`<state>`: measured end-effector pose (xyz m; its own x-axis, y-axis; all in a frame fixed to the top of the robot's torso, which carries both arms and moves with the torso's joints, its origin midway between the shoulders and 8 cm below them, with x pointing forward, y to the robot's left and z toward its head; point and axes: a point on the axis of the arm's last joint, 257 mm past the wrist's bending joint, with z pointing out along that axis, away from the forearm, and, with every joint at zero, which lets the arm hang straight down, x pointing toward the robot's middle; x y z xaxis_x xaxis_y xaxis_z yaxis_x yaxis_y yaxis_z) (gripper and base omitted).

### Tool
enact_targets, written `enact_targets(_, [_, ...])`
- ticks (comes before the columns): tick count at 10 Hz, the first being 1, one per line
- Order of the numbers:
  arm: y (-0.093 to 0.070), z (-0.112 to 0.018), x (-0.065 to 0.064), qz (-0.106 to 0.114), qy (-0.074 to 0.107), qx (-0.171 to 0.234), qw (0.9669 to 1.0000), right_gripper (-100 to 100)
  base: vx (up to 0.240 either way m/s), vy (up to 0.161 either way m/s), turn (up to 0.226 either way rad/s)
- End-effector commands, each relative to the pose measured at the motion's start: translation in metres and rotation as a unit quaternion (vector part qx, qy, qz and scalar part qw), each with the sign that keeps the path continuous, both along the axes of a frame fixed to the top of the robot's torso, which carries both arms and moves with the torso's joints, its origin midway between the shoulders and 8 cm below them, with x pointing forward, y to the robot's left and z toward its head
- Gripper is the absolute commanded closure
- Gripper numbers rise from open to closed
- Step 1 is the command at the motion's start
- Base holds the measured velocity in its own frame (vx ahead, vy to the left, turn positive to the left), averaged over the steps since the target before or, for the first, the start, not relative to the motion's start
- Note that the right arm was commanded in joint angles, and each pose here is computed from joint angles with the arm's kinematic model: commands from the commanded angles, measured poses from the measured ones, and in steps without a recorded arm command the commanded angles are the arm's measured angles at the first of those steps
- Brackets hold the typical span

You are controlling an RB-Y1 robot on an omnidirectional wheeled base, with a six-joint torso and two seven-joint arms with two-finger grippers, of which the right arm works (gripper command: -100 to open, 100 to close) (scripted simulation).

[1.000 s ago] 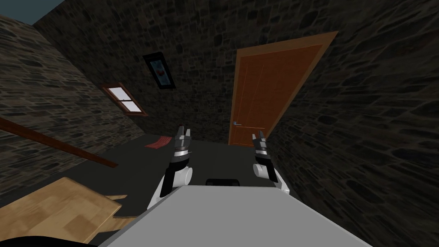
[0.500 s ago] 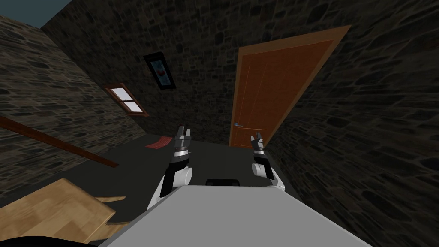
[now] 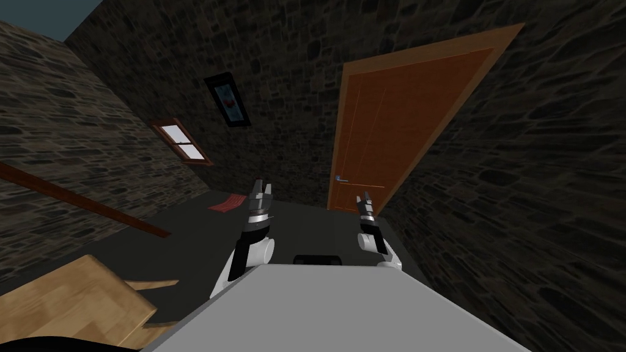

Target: Pull the door open

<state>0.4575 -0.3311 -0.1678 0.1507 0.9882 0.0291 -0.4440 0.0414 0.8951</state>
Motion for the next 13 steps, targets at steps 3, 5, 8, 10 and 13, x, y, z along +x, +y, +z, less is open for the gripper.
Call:
enact_targets(3, [-0.005,-0.027,0.010,-0.005,0.023,0.007,0.9997,-100,0.088,-0.011,0.044])
enact_targets(5, [-0.008,-0.041,0.013,-0.008,0.036,0.010,0.9993,-100,0.069,-0.010,0.021])
enact_targets(8, [-0.011,-0.059,0.017,-0.012,0.052,0.014,0.9985,-100,0.080,-0.019,0.035])
enact_targets(10, [-0.014,-0.076,0.021,-0.016,0.067,0.017,0.9974,-100,0.074,-0.014,0.039])
enact_targets(13, [-0.017,-0.092,0.024,-0.020,0.083,0.021,0.9961,-100,0.067,-0.011,0.026])
